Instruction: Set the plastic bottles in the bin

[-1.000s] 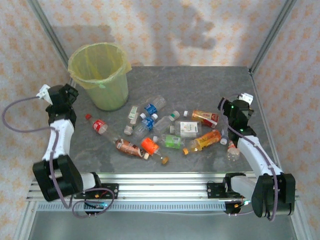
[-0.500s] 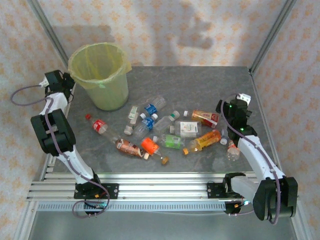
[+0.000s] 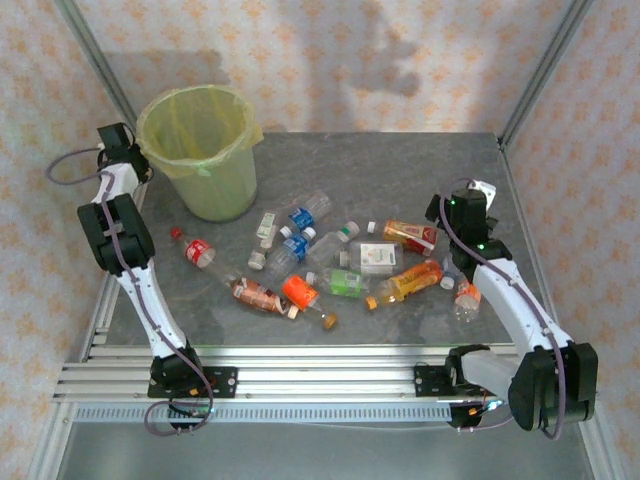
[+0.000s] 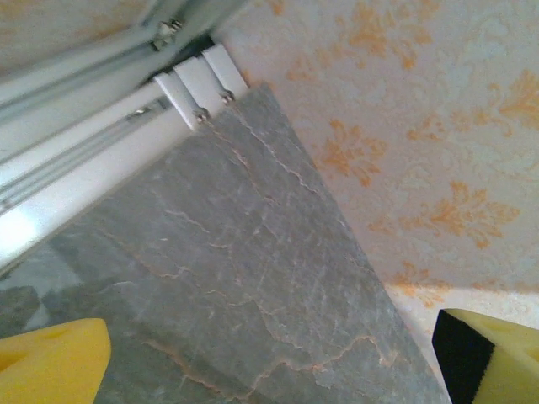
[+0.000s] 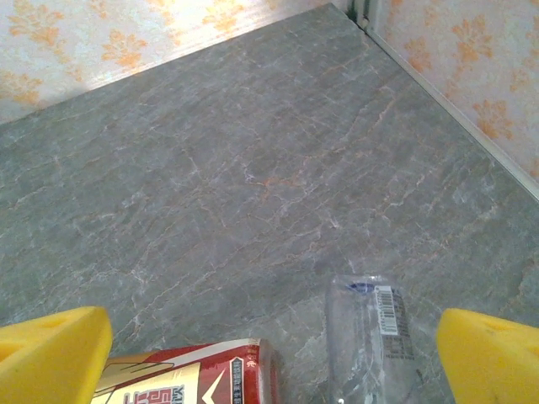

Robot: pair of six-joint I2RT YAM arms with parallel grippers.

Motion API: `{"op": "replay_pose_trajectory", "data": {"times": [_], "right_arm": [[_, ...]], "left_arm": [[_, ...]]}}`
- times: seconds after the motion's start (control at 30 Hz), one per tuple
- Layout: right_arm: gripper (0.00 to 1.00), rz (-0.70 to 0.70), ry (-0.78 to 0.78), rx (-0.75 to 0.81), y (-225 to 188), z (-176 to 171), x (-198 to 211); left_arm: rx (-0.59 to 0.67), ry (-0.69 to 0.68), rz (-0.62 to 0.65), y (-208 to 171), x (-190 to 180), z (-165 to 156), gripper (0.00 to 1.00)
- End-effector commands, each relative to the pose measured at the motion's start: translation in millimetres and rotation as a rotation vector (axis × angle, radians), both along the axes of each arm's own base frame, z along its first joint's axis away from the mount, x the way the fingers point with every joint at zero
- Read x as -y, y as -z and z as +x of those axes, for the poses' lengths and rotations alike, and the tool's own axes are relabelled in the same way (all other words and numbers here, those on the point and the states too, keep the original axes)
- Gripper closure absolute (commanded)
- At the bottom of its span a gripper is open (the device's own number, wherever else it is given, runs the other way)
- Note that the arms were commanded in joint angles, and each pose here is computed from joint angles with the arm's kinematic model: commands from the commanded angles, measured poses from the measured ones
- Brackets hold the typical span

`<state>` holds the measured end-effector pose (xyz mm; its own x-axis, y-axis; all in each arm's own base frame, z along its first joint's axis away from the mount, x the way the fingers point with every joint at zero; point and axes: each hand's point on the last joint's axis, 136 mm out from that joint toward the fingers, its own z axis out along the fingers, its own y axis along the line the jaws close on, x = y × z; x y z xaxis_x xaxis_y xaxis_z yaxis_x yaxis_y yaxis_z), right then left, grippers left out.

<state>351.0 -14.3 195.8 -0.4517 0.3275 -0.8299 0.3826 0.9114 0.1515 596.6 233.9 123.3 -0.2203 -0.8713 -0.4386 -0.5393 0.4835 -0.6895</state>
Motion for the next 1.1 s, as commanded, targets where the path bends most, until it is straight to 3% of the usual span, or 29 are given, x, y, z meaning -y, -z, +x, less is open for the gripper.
{"op": "replay_pose_trajectory", "data": {"times": [0.0, 0.4, 0.77, 1.07], "right_arm": [[0.01, 0.033, 0.102, -0.031, 1.5, -8.3, 9.6], [0.01, 0.085, 0.213, -0.140, 21.6, -38.1, 18.8], [0.01, 0.069, 0.370, -0.285, 30.1, -70.3, 35.5], [0.01, 0.131, 0.388, -0.336, 44.8, -77.8, 39.4]], "left_arm": [[-0.020, 0.166, 0.011, -9.6, 46.5, 13.7, 0.00], [-0.028, 0.280, 0.003, -1.6, 114.6, 40.4, 0.00], [0.019, 0.277, -0.057, -7.0, 154.4, 75.1, 0.00], [0.049, 0.295, -0.095, -4.0, 187.8, 101.1, 0.00]]}}
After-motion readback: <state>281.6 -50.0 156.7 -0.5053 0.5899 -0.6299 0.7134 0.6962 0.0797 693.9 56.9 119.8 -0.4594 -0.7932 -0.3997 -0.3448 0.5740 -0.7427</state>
